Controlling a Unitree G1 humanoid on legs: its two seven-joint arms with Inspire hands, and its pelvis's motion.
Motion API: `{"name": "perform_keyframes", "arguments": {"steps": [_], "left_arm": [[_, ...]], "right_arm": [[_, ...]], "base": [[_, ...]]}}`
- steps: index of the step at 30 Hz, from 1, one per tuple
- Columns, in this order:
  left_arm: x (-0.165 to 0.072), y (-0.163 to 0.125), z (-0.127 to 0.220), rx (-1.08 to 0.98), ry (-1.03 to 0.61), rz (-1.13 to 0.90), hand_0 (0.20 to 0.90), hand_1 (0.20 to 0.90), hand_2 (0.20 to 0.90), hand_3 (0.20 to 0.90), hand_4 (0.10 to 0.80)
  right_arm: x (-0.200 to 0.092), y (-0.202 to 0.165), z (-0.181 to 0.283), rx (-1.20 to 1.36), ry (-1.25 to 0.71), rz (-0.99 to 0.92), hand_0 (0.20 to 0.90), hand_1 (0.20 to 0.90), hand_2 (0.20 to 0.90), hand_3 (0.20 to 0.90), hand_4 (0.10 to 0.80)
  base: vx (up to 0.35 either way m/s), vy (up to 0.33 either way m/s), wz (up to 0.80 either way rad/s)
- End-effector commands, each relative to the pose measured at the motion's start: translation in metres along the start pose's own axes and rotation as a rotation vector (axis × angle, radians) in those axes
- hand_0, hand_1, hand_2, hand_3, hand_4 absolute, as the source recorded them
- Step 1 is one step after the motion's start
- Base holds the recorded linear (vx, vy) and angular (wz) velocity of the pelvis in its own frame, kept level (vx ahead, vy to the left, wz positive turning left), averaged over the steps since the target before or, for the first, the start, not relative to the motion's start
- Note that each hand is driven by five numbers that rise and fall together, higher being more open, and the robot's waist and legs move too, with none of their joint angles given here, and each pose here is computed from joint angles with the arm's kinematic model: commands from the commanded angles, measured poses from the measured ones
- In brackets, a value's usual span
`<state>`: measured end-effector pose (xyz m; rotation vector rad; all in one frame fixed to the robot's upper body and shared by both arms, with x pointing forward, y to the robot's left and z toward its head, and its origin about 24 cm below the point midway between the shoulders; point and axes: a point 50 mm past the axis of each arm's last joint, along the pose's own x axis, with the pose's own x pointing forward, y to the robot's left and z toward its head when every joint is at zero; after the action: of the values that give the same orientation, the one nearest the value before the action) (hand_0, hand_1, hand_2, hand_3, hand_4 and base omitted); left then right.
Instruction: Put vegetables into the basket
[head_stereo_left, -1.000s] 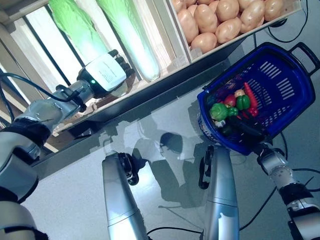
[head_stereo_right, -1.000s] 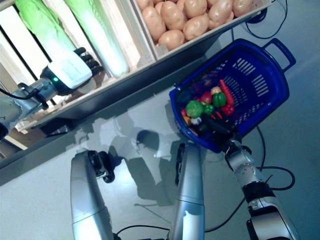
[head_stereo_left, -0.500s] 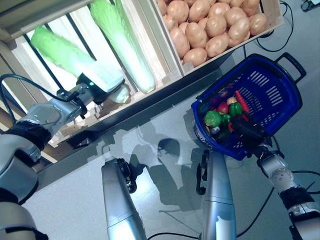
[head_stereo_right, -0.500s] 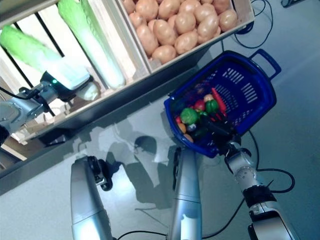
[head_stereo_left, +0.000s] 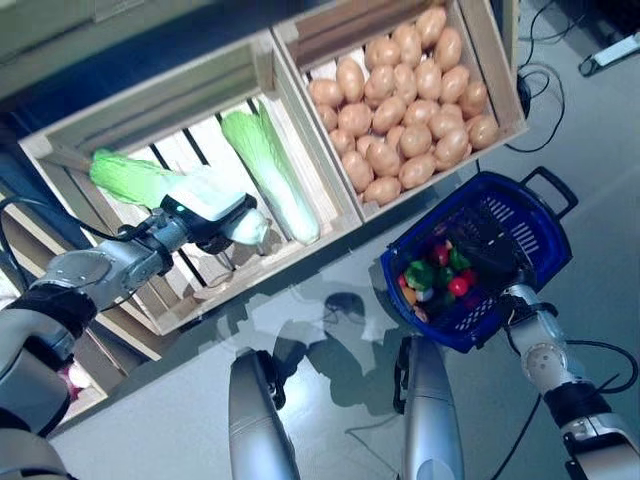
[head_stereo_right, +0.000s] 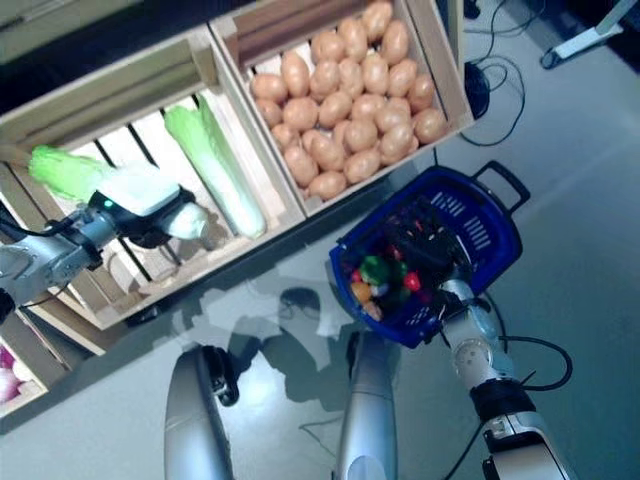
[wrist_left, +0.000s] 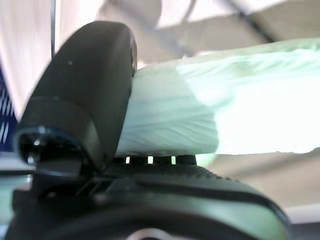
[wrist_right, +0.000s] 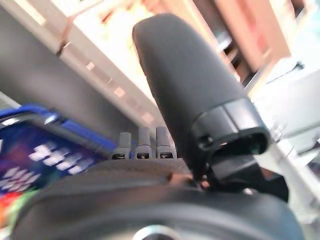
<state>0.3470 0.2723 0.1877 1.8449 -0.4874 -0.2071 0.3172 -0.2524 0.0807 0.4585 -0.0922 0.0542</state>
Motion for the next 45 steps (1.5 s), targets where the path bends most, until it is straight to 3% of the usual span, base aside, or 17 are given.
{"name": "perform_keyframes", "arguments": {"steps": [1, 10, 12, 18, 29, 45], "left_arm": [[-0.003, 0.026, -0.007, -0.179, 0.056, 0.245, 0.3, 0.3, 0.3, 0.3, 0.4], [0.007, 0.042, 0.031, -0.925, -0.091, 0.541, 0.3, 0.3, 0.3, 0.3, 0.4], [0.012, 0.043, 0.039, -1.149, -0.156, 0.56, 0.3, 0.3, 0.3, 0.3, 0.4], [0.022, 0.03, 0.061, -1.558, -0.257, 0.587, 0.3, 0.3, 0.3, 0.3, 0.4], [0.029, 0.003, 0.116, -1.903, -0.252, 0.579, 0.3, 0.3, 0.3, 0.3, 0.4], [0.033, -0.022, 0.17, -2.037, -0.301, 0.396, 0.3, 0.3, 0.3, 0.3, 0.4]], "right_arm": [[0.001, 0.018, 0.034, -0.17, -0.218, 0.147, 0.9, 0.9, 0.9, 0.9, 0.8], [0.013, 0.068, 0.026, -0.498, -0.24, 0.29, 0.9, 0.9, 0.9, 0.9, 0.8], [0.017, 0.079, 0.018, -0.521, -0.16, 0.362, 0.9, 0.9, 0.9, 0.9, 0.8], [0.025, 0.091, 0.006, -0.466, -0.043, 0.45, 0.9, 0.9, 0.9, 0.9, 0.8], [0.027, 0.125, -0.002, -0.5, 0.11, 0.644, 0.9, 0.9, 0.9, 0.9, 0.8], [0.032, 0.172, -0.016, -0.374, 0.305, 0.837, 0.9, 0.9, 0.9, 0.9, 0.8]], "base": [[0.053, -0.05, -0.08], [0.009, -0.076, -0.06], [0.126, -0.07, 0.01], [0.104, -0.058, -0.08], [0.107, -0.032, 0.01], [0.018, -0.007, 0.03]]}}
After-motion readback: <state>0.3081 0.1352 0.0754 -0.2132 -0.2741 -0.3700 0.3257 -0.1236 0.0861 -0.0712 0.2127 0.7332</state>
